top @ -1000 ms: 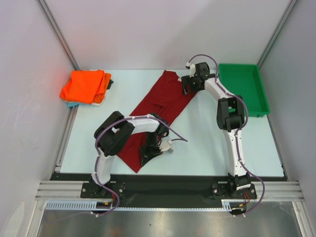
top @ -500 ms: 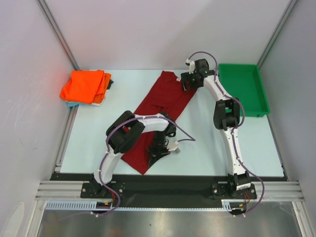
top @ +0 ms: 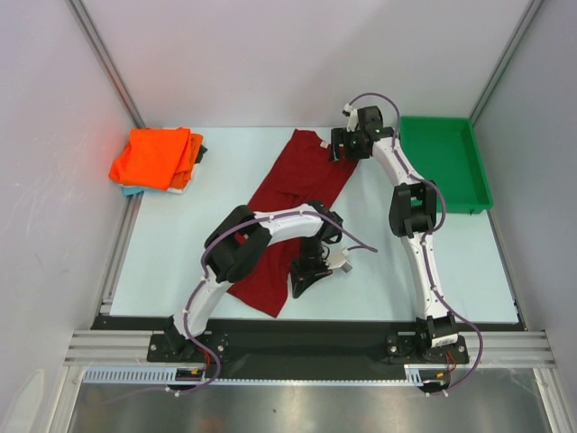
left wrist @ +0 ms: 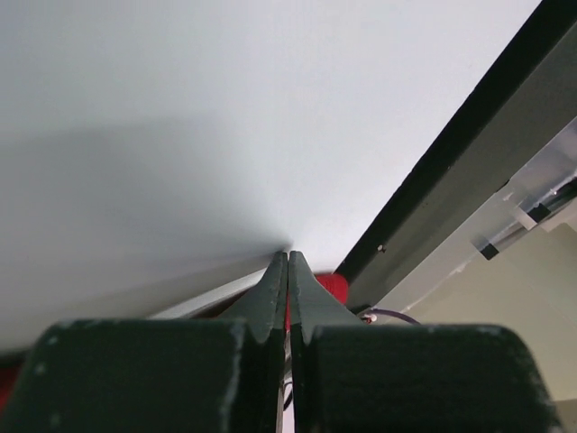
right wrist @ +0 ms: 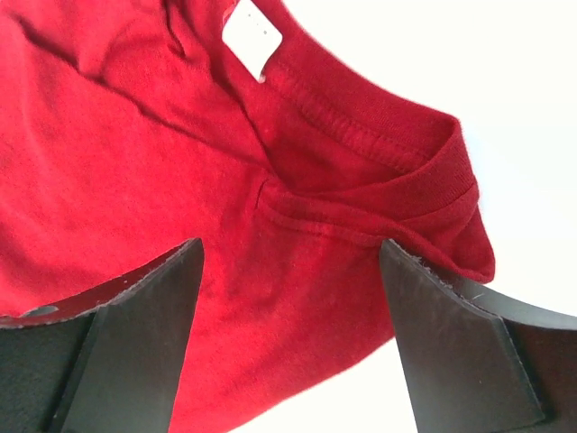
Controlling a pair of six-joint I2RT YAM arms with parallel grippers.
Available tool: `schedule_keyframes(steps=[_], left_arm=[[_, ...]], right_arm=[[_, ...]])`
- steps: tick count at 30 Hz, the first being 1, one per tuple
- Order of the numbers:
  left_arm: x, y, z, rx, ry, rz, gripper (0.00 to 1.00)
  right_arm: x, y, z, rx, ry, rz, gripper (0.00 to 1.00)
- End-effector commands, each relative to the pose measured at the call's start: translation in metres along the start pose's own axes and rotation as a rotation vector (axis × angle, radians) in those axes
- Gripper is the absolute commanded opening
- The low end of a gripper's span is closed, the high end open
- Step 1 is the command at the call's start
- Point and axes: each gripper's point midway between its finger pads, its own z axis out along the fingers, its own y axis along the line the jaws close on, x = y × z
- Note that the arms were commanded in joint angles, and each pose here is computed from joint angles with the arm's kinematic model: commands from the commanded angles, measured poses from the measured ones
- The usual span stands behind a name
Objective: Fold and stack the t-shirts
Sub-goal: Fold the tshirt
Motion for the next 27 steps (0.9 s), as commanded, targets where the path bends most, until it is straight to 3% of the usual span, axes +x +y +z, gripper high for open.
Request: schedule_keyframes(steps=[1, 8, 10, 13, 18, 27], left_arm=[[-0.022, -0.008, -0.003, 0.012, -0.052, 0.087, 0.0], [-0.025, -0.012, -0.011, -0.012, -0.062, 0.09, 0.02], [-0.021, -0.01, -0.016, -0.069, -0.059, 0.098, 0.17], [-0.01, -0.002, -0.026, -0.2, -0.044, 0.104, 0.3], [0.016, 0.0, -0.028, -0.288, 0.009, 0.101, 0.31], [0.043, 0.008, -0.015, -0.317, 0.092, 0.072, 0.34]], right_arm=[[0.013, 0.008, 0.028, -0.053, 0.008, 0.071, 0.84], [-0.003, -0.003, 0.042, -0.044, -0.078, 0.114, 0.84], [-0.014, -0.008, 0.042, -0.038, -0.117, 0.122, 0.84], [-0.031, -0.011, 0.042, -0.045, -0.182, 0.125, 0.84], [-0.052, -0.013, 0.042, -0.054, -0.265, 0.13, 0.84], [-0.041, -0.017, 0.039, -0.051, -0.22, 0.114, 0.84]])
